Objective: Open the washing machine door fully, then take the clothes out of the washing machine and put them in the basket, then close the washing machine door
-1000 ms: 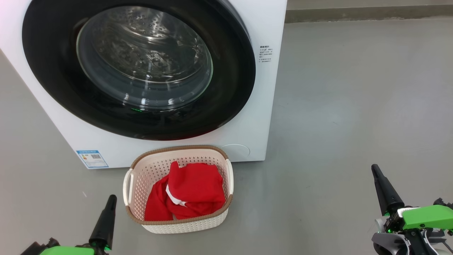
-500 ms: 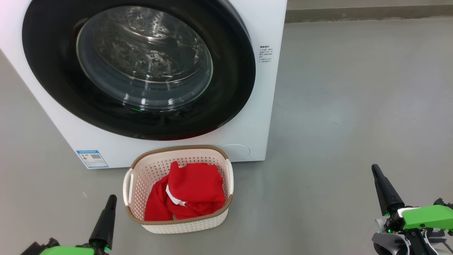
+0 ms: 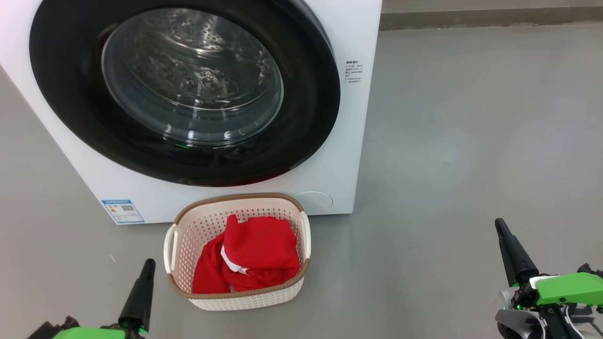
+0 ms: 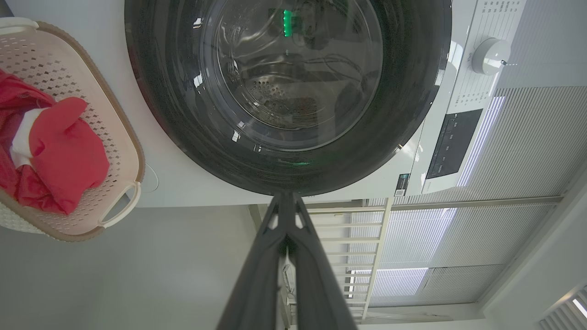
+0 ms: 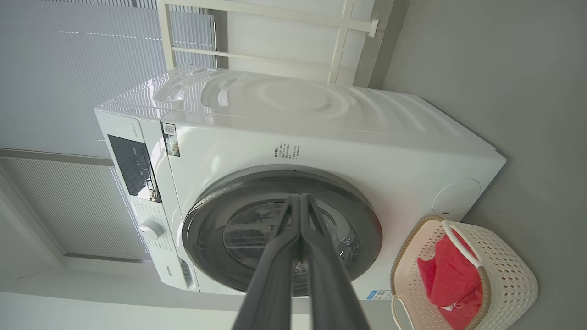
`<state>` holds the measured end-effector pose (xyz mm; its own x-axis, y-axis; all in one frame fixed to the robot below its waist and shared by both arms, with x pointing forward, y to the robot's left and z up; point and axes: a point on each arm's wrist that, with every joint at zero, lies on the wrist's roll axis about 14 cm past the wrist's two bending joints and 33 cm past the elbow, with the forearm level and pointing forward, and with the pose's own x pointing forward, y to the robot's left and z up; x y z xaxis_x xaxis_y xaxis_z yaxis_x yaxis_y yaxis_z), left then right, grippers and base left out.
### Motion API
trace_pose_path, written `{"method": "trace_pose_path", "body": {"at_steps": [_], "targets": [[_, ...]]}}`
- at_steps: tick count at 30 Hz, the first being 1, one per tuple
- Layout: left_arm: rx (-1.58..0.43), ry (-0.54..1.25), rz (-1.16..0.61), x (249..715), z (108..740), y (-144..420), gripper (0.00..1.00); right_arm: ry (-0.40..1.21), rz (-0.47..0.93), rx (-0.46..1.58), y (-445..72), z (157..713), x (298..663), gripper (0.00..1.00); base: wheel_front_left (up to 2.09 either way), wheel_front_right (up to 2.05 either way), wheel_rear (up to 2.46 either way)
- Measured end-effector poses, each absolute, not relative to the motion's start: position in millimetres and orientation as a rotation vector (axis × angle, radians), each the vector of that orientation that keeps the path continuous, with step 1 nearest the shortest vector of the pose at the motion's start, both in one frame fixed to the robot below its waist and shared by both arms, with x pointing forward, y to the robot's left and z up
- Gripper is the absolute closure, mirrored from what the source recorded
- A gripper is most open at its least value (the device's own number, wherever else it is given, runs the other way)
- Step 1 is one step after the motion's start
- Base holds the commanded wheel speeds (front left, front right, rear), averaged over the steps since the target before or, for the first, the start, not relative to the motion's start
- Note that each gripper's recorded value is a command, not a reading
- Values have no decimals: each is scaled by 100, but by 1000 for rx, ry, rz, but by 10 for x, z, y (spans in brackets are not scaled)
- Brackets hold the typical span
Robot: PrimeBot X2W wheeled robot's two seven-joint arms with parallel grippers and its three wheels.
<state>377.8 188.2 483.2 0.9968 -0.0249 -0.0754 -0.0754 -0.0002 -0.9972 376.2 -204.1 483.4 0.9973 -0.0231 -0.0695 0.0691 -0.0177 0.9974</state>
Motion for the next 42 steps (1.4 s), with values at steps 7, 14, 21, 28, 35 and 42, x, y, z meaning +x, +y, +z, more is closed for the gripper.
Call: {"method": "trace_pose_path", "body": {"at_steps": [7, 14, 21, 28, 35, 42], "targets": [[-1571, 79, 40, 3778, 4831, 1882, 100, 36, -74, 1587, -2043, 4833, 3762, 100, 0, 0, 0], [-1571, 79, 40, 3778, 4832, 1882, 100, 35, -74, 1587, -2044, 4833, 3762, 100, 0, 0, 0], [-1571, 79, 40, 3778, 4832, 1882, 100, 35, -74, 1587, -2044, 4833, 3762, 100, 0, 0, 0], [-1571, 79, 40, 3778, 4832, 1882, 100, 35, -74, 1587, -2044, 4833, 3762, 100, 0, 0, 0], [-1571, 79, 40, 3778, 4832, 1882, 100, 35, -74, 1588, -2045, 4833, 3762, 100, 0, 0, 0], [-1571, 79, 40, 3778, 4831, 1882, 100, 35, -75, 1588, -2045, 4833, 3762, 100, 0, 0, 0]]}}
